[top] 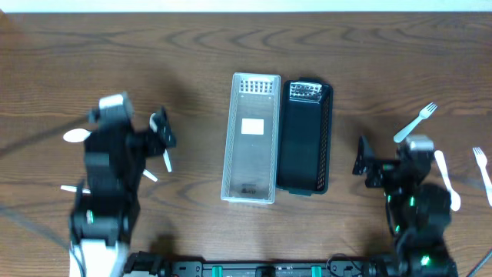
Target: Pack container
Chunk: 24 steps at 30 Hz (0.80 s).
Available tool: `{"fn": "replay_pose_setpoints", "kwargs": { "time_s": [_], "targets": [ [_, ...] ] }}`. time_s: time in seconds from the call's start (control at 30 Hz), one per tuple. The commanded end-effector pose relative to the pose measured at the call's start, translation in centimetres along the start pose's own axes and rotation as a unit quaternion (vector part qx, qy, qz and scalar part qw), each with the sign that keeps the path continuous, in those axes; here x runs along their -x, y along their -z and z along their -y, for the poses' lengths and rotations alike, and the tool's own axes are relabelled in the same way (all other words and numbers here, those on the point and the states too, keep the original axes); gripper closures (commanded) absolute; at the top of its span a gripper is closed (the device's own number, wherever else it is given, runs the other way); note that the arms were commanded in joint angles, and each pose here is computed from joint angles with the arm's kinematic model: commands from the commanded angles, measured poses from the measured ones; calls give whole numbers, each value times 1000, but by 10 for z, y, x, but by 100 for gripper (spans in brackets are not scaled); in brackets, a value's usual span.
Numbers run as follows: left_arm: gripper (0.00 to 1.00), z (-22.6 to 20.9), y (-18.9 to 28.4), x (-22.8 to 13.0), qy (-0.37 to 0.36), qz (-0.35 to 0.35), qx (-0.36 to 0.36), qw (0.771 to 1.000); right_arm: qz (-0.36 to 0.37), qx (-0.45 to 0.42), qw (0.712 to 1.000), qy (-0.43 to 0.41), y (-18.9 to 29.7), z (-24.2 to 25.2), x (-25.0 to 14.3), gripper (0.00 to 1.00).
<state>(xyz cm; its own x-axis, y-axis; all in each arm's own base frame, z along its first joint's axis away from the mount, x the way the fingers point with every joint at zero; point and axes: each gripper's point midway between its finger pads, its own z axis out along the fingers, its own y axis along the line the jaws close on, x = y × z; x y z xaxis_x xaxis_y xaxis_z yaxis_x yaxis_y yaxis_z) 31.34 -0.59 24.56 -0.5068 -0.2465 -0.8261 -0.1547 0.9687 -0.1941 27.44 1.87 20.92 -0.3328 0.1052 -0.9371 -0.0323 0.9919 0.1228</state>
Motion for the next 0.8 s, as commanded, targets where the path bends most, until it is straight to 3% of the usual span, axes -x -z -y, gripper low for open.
{"fn": "replay_pose_setpoints", "kwargs": {
  "time_s": [0.0,0.2,0.33,0.37,0.43,0.5,0.53,0.63,0.7,0.77],
  "targets": [
    [2,5,-10,18,-3,-47,15,999,-74,32,996,23,-15,-17,19,1],
    [2,3,-28,3,-11,-146,43,988,-276,-32,960,24,-37,-1,18,1],
    [2,14,-32,-16,-5,-192,8,981,-338,55,939,22,-53,-31,13,1],
    [2,17,-32,-18,-3,-197,0,980,-340,94,935,31,-57,-42,14,17],
    [3,19,-34,-19,-3,-199,-4,980,-338,121,933,32,-66,-53,16,64],
    [23,19,-35,-20,-3,-200,-3,980,-344,115,931,38,-71,-54,15,91],
    [32,18,-36,-21,-3,-202,-3,979,-348,107,931,41,-73,-55,12,99],
    [47,19,-42,-27,-5,-215,0,977,-370,101,922,61,-74,-63,-1,99],
    [62,19,-47,-32,-9,-225,5,974,-391,88,913,77,-74,-66,-14,99],
    [71,16,-54,-38,-16,-234,19,972,-410,30,909,70,-80,-54,-25,99]
  ]
}}
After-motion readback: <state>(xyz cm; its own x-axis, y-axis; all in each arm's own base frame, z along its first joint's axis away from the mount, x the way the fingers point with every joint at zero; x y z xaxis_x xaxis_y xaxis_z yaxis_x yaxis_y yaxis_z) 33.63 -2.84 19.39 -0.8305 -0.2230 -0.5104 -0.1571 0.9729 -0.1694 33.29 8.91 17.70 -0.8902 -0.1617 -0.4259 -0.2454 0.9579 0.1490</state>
